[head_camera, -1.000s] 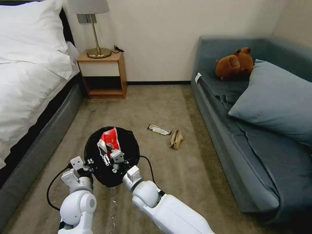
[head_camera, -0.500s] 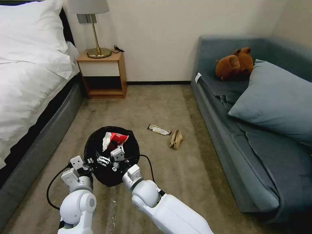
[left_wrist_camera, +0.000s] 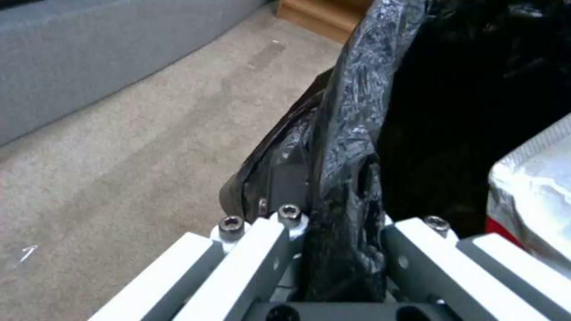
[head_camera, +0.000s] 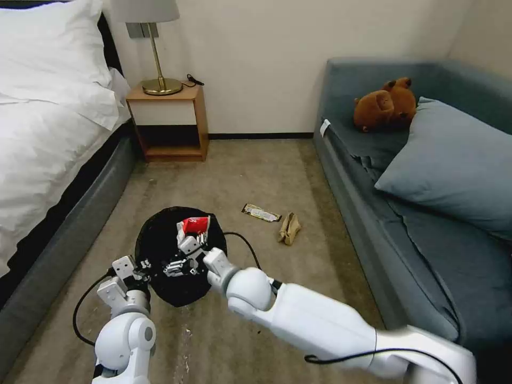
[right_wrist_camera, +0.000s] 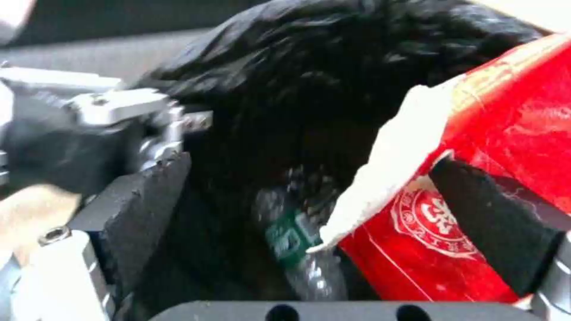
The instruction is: Pick up the trash bin, then pick up the garbage on the floor and place it into the trash bin.
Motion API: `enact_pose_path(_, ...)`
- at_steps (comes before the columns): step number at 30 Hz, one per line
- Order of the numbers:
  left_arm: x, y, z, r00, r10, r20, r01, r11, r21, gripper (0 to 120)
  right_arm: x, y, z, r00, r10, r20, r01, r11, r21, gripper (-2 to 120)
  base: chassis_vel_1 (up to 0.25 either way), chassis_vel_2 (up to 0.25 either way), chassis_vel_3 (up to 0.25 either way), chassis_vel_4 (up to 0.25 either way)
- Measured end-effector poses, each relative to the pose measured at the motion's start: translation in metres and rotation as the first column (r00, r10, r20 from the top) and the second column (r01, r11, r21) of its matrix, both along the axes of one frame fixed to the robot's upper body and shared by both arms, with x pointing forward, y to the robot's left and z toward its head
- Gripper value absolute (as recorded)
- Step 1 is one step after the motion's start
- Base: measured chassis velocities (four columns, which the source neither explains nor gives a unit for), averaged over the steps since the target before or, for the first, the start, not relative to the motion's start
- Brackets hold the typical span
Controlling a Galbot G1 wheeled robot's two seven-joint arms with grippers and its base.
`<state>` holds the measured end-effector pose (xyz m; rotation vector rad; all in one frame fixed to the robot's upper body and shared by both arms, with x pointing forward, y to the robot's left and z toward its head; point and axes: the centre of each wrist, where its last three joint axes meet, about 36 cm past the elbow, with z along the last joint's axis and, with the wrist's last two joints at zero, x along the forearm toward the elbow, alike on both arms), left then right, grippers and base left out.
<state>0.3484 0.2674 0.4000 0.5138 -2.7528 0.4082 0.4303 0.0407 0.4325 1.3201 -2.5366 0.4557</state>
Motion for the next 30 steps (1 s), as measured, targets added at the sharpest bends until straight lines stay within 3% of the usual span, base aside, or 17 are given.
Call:
enact_pose_path(10, 0.006, -0.002, -0.004, 1.000, -0.005, -0.009, 0.005, 1.000, 0.018, 1, 0.016, 0.018, 0.055, 0.994, -0.008, -0.110, -0.015, 0.977, -0.214, 100, 0.000, 0.000, 0.000, 0.000)
enact_pose_path(16, 0.008, -0.004, -0.006, 1.000, -0.007, -0.011, 0.007, 1.000, 0.017, 1, 0.027, 0.023, 0.068, 0.994, 0.015, -0.107, -0.045, 0.958, -0.284, 100, 0.000, 0.000, 0.000, 0.000)
enact_pose_path(26, 0.012, -0.004, -0.007, 1.000, -0.006, -0.010, 0.006, 1.000, 0.012, 1, 0.039, 0.022, 0.081, 0.995, 0.053, -0.085, -0.076, 0.953, -0.293, 100, 0.000, 0.000, 0.000, 0.000)
enact_pose_path(29, 0.014, -0.004, -0.009, 1.000, -0.005, -0.011, 0.005, 1.000, 0.011, 1, 0.043, 0.019, 0.086, 0.998, 0.002, -0.055, -0.015, 0.971, -0.240, 100, 0.000, 0.000, 0.000, 0.000)
enact_pose_path(30, 0.015, -0.003, -0.010, 1.000, -0.007, -0.013, 0.007, 1.000, 0.015, 1, 0.047, 0.016, 0.089, 0.999, -0.043, -0.029, 0.037, 0.984, -0.175, 100, 0.000, 0.000, 0.000, 0.000)
